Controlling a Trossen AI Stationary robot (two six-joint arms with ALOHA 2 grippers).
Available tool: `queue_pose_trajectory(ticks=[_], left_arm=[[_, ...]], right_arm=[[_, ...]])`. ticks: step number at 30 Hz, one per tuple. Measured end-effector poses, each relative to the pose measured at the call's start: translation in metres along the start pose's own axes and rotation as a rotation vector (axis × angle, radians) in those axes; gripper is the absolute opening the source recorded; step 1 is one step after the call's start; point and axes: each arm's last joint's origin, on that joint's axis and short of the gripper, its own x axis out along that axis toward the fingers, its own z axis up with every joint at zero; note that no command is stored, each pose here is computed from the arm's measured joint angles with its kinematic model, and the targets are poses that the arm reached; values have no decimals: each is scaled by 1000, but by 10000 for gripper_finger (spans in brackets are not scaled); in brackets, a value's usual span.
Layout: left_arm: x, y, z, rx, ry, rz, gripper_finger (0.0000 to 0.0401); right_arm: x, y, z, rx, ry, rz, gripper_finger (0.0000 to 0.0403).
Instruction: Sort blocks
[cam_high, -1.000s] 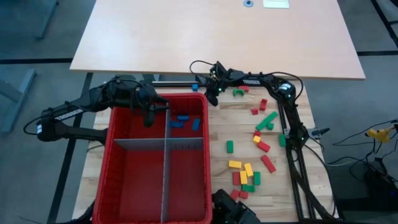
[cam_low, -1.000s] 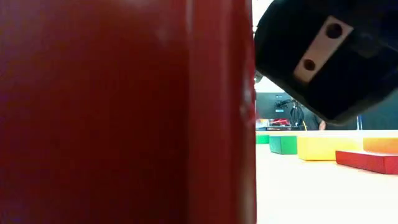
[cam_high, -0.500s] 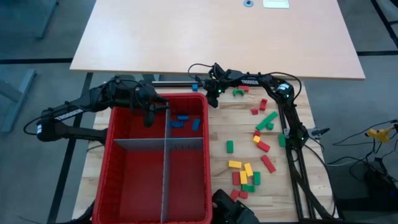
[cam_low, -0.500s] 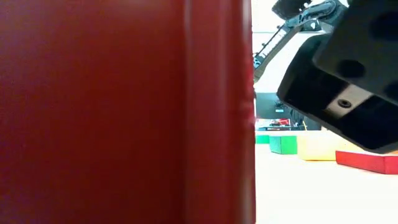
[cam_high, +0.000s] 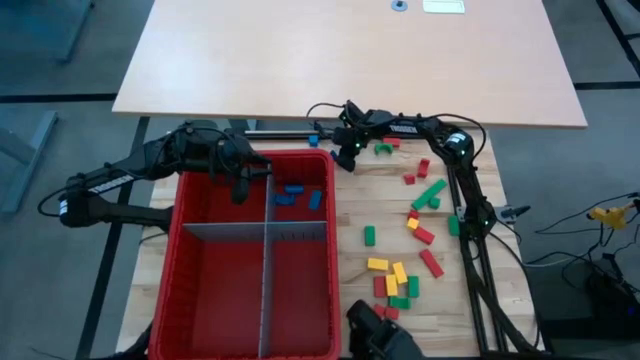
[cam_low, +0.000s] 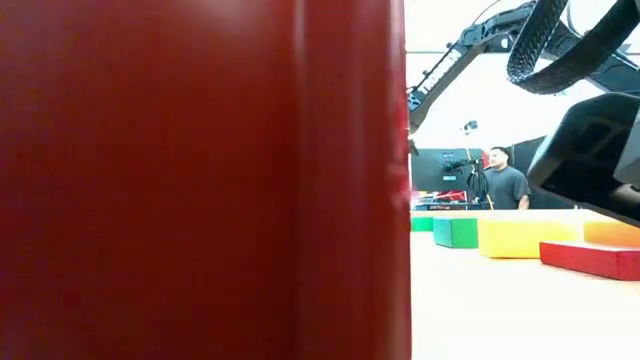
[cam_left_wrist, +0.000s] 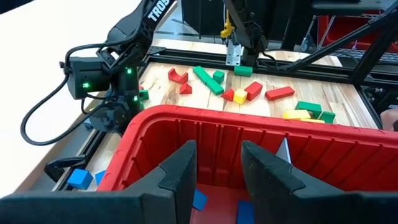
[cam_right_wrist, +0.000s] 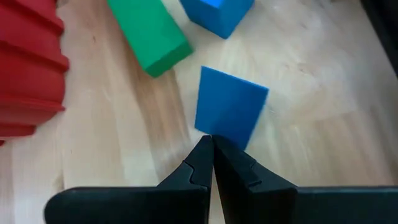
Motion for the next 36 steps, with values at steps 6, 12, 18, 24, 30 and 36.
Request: queue_pose_trajectory(ticks=[6,12,18,24,30,36], left_arm=[[0,0,0,0,0,0,114],[0,0,0,0,0,0,114],[0,0,0,0,1,0,114],[0,0,0,6,1,0,114],[0,0,0,6,3,0,114],[0,0,0,7,3,0,114]], right_arm=[[-3,-3,1,-12,-12,-10,0],[-12,4,11,-39,-68,-23,0],[-15,5,12,-38,-73,-16,23],[-15,5,12,-22,-70,-37,51],[-16,5,14,-54,-83,-42,94],[-17,5,16,-60,-102,-49,161]])
